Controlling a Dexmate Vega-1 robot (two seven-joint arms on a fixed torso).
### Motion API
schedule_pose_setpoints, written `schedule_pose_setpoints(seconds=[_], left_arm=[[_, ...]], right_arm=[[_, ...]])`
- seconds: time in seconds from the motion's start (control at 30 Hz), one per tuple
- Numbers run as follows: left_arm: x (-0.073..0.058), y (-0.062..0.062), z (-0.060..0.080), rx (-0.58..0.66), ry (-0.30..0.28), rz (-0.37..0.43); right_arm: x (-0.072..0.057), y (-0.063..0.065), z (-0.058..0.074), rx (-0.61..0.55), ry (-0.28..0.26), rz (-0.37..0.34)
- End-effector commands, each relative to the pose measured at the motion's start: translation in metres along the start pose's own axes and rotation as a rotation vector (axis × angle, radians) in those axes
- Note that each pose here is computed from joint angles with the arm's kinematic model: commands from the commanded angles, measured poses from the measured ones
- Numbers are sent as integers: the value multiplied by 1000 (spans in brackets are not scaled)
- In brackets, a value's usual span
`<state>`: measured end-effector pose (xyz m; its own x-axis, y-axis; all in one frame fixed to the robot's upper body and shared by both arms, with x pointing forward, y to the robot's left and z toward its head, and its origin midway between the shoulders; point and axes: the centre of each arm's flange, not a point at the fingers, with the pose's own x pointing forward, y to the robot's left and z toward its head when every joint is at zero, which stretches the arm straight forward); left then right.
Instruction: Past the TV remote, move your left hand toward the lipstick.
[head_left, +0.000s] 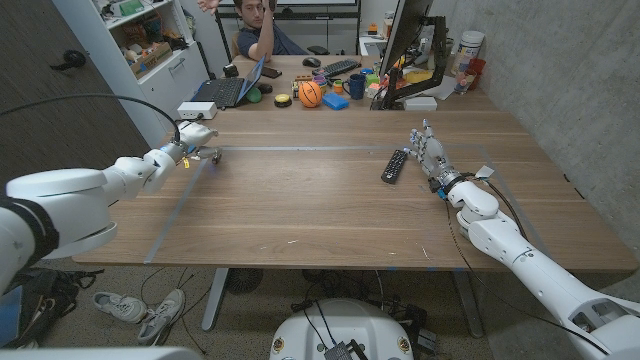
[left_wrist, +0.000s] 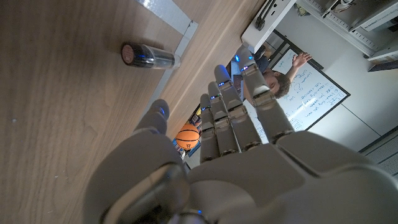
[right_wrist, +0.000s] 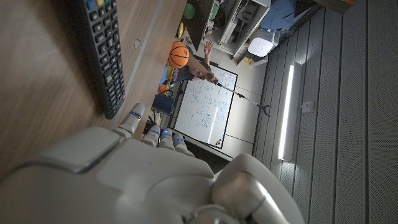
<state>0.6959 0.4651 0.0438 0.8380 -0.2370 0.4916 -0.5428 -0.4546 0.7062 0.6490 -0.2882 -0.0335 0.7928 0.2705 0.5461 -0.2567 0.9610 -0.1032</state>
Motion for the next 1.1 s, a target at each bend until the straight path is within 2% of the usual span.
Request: schedule_pose_setpoints(seconds=[0.03, 0.7, 1.1], left_arm=[[0, -2, -3, 7, 11, -17], [-1, 0, -7, 8, 14, -11], [1, 3, -6, 4, 8, 3]], right_arm=[[3, 1, 1, -3, 2, 2], [4, 9, 2, -8, 4, -3], [8, 9, 0, -3, 6, 4]])
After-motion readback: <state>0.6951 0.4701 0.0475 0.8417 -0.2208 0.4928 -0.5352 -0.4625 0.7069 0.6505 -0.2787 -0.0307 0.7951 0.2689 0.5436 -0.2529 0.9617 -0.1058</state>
